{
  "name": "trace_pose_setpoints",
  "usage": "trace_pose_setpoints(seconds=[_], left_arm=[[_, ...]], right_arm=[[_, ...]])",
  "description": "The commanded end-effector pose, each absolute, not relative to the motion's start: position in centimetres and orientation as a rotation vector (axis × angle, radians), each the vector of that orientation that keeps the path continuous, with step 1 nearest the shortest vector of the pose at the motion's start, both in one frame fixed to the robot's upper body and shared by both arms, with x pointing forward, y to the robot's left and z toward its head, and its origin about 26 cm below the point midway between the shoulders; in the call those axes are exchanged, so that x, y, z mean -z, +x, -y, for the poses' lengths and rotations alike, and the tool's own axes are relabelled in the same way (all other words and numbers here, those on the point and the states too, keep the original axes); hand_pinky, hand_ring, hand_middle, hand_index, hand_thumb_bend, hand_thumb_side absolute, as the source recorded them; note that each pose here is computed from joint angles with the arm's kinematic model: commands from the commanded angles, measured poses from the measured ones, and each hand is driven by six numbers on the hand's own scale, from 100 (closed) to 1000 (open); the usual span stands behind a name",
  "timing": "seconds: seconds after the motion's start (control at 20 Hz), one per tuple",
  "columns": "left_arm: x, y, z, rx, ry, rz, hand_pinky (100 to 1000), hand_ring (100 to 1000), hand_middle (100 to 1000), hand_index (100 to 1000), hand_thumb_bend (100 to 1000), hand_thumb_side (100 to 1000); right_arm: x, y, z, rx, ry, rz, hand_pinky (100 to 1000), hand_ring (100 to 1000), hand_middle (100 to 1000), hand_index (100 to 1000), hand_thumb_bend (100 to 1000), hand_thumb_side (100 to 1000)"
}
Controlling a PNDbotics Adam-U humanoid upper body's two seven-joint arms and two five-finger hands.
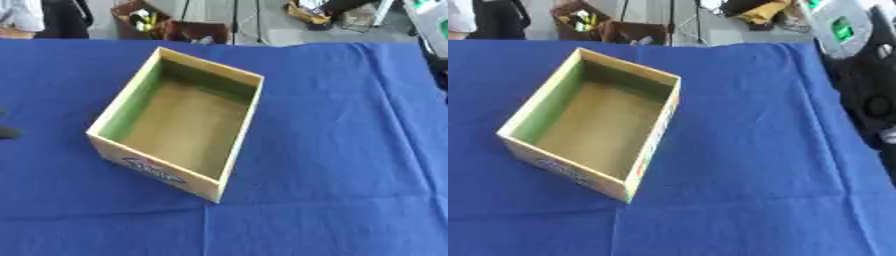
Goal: Pick up objects on the table and place them in the box.
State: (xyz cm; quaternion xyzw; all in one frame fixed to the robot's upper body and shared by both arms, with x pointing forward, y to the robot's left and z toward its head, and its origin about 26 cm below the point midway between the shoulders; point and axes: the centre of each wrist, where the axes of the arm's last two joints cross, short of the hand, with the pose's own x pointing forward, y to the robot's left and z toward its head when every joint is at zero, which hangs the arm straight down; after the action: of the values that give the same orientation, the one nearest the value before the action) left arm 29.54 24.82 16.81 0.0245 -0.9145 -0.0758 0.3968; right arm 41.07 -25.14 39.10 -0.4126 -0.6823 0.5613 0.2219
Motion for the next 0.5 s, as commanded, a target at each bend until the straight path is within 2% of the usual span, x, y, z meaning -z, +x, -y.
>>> trace_pose_setpoints(seconds=[0.05, 0.5], left_arm=[[-17.4, 29.4, -24.6, 0.201, 0.045, 2.34, 700, 576, 662, 799, 100, 986], [-17.5, 29.4, -24.5, 0.197, 0.039, 2.348, 702, 578, 663, 800, 100, 987]], right_arm=[[-39.9, 40.7, 23.2, -1.571, -1.121, 1.936, 576, 659, 349, 341, 100, 553], [-38.0, 40.9, 19.8, -1.644, -0.986, 1.967, 580, 669, 346, 338, 100, 526]])
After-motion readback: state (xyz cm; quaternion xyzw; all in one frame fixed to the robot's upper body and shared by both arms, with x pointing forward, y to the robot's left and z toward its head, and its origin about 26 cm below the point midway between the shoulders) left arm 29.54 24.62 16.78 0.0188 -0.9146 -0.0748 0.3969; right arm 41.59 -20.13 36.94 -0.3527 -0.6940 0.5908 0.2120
